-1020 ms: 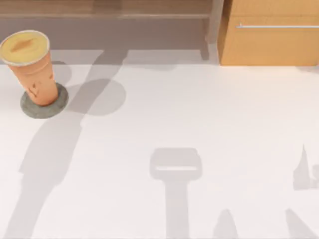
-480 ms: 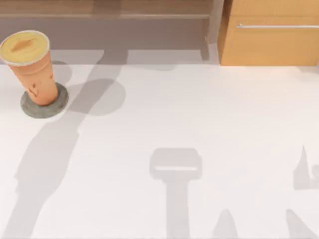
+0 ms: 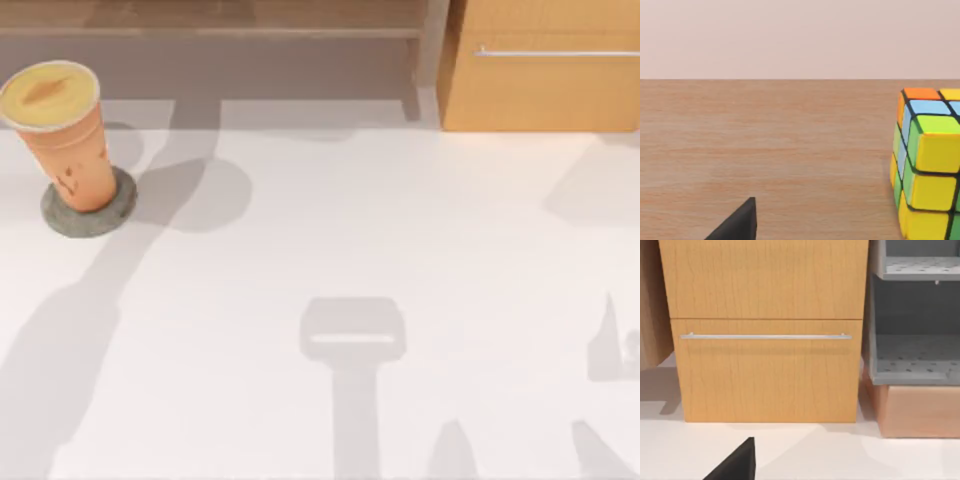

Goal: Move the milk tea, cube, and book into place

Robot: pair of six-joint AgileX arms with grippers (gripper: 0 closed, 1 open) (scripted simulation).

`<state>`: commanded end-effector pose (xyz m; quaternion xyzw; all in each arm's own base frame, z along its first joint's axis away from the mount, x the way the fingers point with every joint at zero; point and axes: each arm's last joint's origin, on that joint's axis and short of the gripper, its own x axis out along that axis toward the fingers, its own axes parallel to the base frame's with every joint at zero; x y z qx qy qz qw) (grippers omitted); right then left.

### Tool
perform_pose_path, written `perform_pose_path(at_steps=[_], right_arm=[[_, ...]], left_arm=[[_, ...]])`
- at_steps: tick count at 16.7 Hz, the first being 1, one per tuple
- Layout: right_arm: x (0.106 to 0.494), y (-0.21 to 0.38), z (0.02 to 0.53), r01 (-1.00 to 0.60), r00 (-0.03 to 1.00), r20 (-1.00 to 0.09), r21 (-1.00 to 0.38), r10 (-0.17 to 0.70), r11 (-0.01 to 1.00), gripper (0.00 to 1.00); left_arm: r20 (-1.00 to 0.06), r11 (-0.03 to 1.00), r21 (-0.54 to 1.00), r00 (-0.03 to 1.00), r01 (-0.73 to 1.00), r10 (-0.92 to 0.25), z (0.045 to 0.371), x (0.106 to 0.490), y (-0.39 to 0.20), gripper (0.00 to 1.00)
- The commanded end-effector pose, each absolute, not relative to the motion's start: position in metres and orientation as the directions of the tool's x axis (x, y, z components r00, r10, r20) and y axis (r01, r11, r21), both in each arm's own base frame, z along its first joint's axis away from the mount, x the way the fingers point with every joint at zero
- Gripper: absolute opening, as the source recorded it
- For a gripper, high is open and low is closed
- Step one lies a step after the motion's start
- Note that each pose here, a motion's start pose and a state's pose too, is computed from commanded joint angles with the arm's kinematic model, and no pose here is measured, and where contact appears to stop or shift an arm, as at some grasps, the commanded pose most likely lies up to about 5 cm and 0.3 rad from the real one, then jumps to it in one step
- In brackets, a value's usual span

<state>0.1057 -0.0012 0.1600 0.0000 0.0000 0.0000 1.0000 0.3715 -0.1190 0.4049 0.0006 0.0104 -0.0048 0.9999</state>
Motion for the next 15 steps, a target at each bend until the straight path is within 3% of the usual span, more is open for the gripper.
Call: perform_pose_path(at_steps=[8,15], right_arm=[[0.106,-0.001,0.160,0.000,1.000,0.000,0.000,0.000,1.000,1.00],[0.106,-0.001,0.160,0.000,1.000,0.000,0.000,0.000,1.000,1.00]], left_arm=[[0.005,1.000,-0.006,1.000,0.009,-0.009,0.381,0.233,-0.044,1.00],[-0.020,1.000,-0.005,1.000,0.005,-0.005,0.268,0.134,-0.010,1.00]])
